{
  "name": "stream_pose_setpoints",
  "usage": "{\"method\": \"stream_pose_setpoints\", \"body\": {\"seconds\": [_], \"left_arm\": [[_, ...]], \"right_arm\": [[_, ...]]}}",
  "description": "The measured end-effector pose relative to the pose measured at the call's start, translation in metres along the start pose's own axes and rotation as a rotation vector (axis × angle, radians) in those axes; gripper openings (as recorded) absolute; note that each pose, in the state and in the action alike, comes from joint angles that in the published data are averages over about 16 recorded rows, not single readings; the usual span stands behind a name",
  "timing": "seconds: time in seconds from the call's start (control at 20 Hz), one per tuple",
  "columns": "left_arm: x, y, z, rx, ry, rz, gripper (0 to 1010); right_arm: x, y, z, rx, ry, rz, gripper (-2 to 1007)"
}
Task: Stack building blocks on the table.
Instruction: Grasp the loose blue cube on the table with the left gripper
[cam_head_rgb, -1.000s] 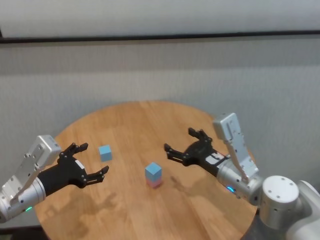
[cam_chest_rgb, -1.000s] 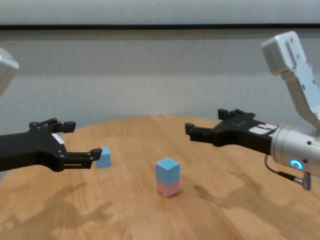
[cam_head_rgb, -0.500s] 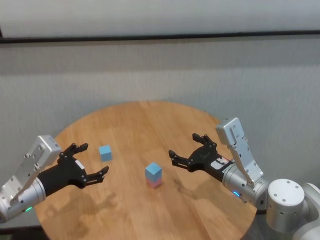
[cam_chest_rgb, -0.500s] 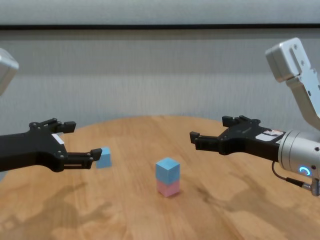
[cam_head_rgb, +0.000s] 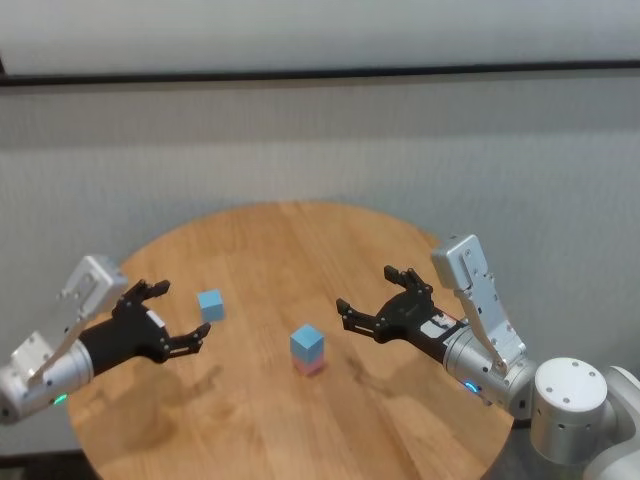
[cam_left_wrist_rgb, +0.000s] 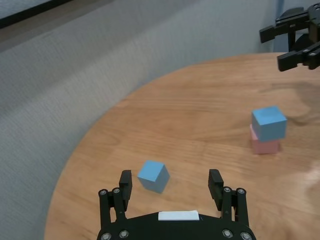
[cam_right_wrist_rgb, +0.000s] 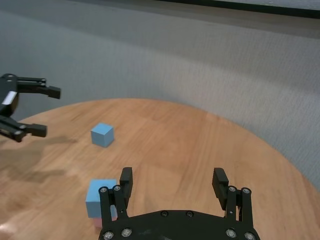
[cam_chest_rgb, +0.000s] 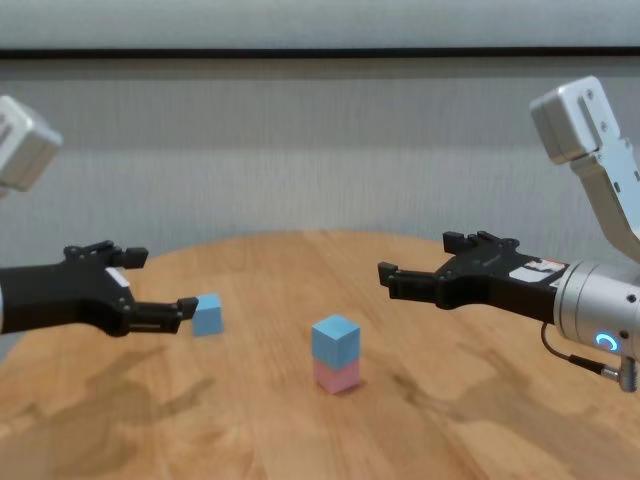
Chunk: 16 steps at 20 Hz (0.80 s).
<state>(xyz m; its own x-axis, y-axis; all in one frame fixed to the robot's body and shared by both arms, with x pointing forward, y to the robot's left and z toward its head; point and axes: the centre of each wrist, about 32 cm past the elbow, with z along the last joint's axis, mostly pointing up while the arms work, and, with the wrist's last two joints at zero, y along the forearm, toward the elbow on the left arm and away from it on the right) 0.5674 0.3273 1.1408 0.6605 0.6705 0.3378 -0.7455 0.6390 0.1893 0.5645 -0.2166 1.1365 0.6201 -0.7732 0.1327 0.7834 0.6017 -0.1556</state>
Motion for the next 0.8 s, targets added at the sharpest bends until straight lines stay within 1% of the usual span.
{"method": "stream_pose_setpoints", "body": {"seconds": [0.25, 0.5, 0.65, 0.8], "left_arm": [[0.0086, -0.015, 0.0004, 0.015, -0.002, 0.001, 1002], [0.0157, -0.030, 0.0001, 0.019, 0.004, -0.002, 1002], [0.0187, -0.037, -0.0018, 0.020, 0.012, -0.005, 1003], [0.0213, -0.042, -0.0054, 0.025, 0.022, -0.008, 1003]], "right_arm": [[-0.0001, 0.0004, -0.0001, 0.002, 0.002, 0.000, 1005], [-0.0001, 0.0007, -0.0002, 0.003, 0.003, -0.001, 1004], [-0.0001, 0.0007, -0.0002, 0.003, 0.003, -0.001, 1005], [-0.0001, 0.0008, -0.0002, 0.004, 0.004, -0.001, 1005]]}}
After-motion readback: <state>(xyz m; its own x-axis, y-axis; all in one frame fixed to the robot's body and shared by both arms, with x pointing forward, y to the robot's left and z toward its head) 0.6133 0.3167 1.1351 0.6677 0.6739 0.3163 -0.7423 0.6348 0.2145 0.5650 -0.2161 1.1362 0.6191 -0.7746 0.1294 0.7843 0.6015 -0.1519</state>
